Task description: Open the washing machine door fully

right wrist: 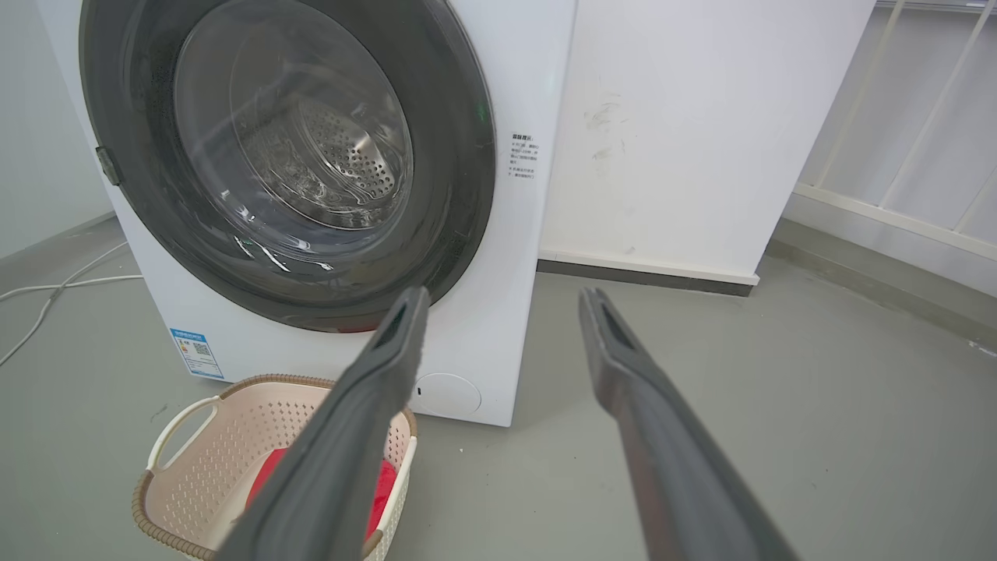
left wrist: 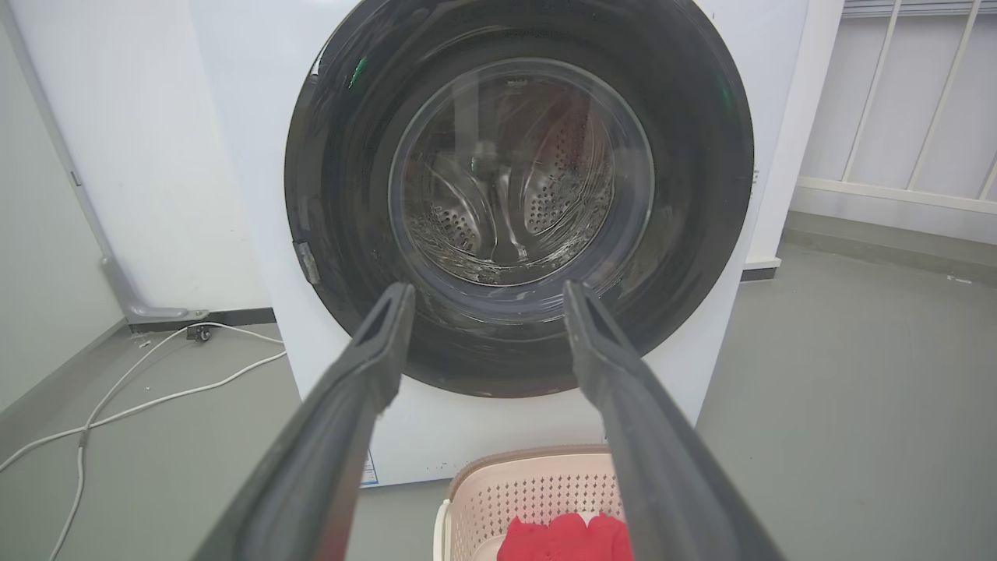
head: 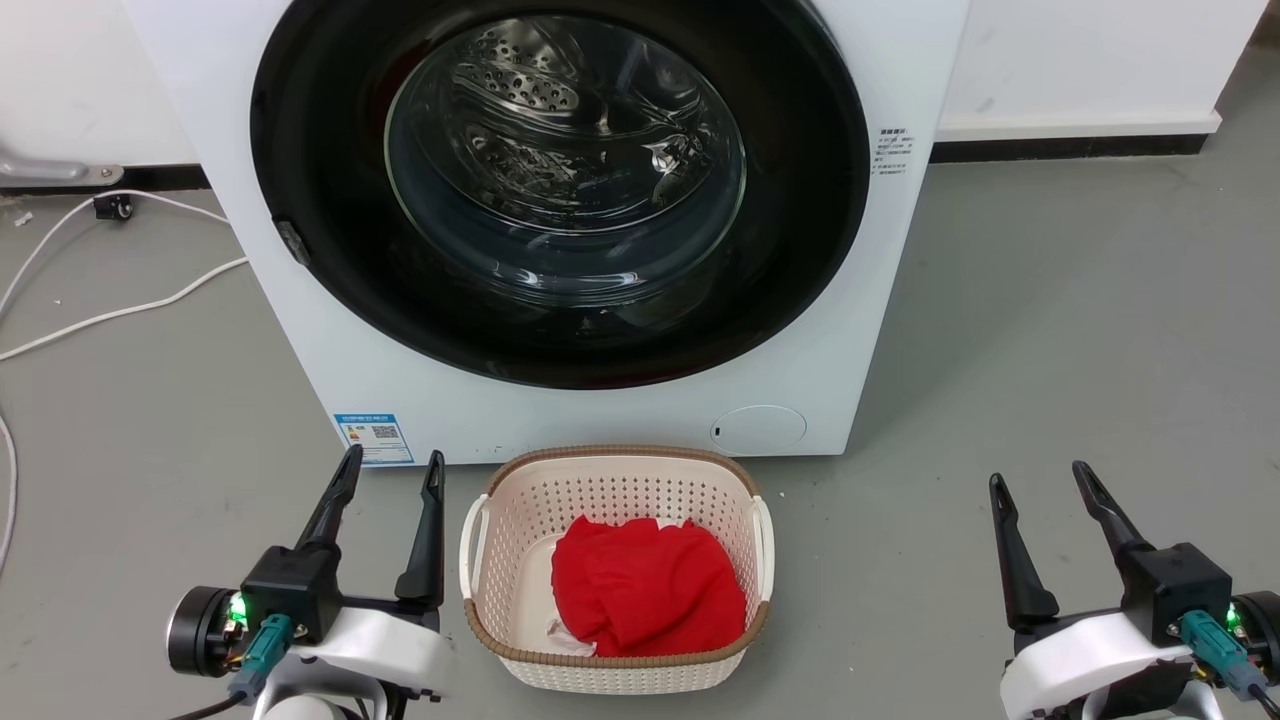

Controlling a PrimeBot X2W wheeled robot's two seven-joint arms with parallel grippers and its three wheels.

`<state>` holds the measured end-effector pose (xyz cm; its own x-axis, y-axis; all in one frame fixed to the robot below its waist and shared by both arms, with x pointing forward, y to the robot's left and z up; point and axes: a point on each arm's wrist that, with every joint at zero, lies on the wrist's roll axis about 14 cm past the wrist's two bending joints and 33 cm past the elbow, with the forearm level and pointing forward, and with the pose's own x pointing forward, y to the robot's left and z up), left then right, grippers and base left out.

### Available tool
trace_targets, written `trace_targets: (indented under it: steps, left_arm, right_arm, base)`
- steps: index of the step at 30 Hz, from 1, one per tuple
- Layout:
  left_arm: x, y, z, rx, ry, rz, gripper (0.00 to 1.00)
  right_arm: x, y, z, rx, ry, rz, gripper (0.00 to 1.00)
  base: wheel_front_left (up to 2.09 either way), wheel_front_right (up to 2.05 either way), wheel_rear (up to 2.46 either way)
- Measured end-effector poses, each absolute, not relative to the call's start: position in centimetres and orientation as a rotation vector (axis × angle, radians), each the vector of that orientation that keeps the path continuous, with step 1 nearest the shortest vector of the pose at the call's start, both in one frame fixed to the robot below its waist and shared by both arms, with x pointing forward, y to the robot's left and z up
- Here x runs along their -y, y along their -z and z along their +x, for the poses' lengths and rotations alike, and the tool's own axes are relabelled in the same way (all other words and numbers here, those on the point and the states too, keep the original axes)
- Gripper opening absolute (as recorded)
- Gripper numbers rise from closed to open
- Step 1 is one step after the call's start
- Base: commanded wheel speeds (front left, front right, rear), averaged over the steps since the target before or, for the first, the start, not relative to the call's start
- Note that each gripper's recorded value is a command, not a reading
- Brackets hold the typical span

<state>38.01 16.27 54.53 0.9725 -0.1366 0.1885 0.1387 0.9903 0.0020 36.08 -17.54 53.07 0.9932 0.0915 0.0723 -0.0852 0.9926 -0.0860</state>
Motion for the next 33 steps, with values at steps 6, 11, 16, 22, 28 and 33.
trace_targets:
  steps: [6,11,16,22,28,33]
  left_arm:
    - [-16.1,-54.4,37.9,0.189,0.141,-0.004,1.00]
    - [-16.2,-54.3,37.9,0.186,0.138,-0.012,1.00]
    - [-16.3,-54.3,37.8,0.187,0.134,-0.019,1.00]
    - [-16.4,-54.2,37.6,0.184,0.130,-0.021,1.00]
    - [-16.5,-54.1,37.6,0.181,0.126,-0.023,1.00]
    - [-16.6,-53.9,37.7,0.174,0.120,-0.019,1.00]
  right_arm:
    - [17.5,-53.1,36.0,0.080,-0.091,-0.095,1.00]
    - [17.4,-53.1,36.0,0.081,-0.092,-0.085,1.00]
    - [17.5,-52.9,36.0,0.073,-0.087,-0.041,0.00]
    - [17.6,-52.6,36.0,0.068,-0.082,0.068,0.00]
    - [17.6,-51.9,35.9,0.086,-0.047,0.548,0.00]
    - [17.7,-51.9,36.6,0.114,0.011,1.094,0.00]
  base:
    - [0.00,0.00,0.00]
    - [0.00,0.00,0.00]
    - [0.00,0.00,0.00]
    - [0.00,0.00,0.00]
    - [0.00,0.00,0.00]
    - [0.00,0.00,0.00]
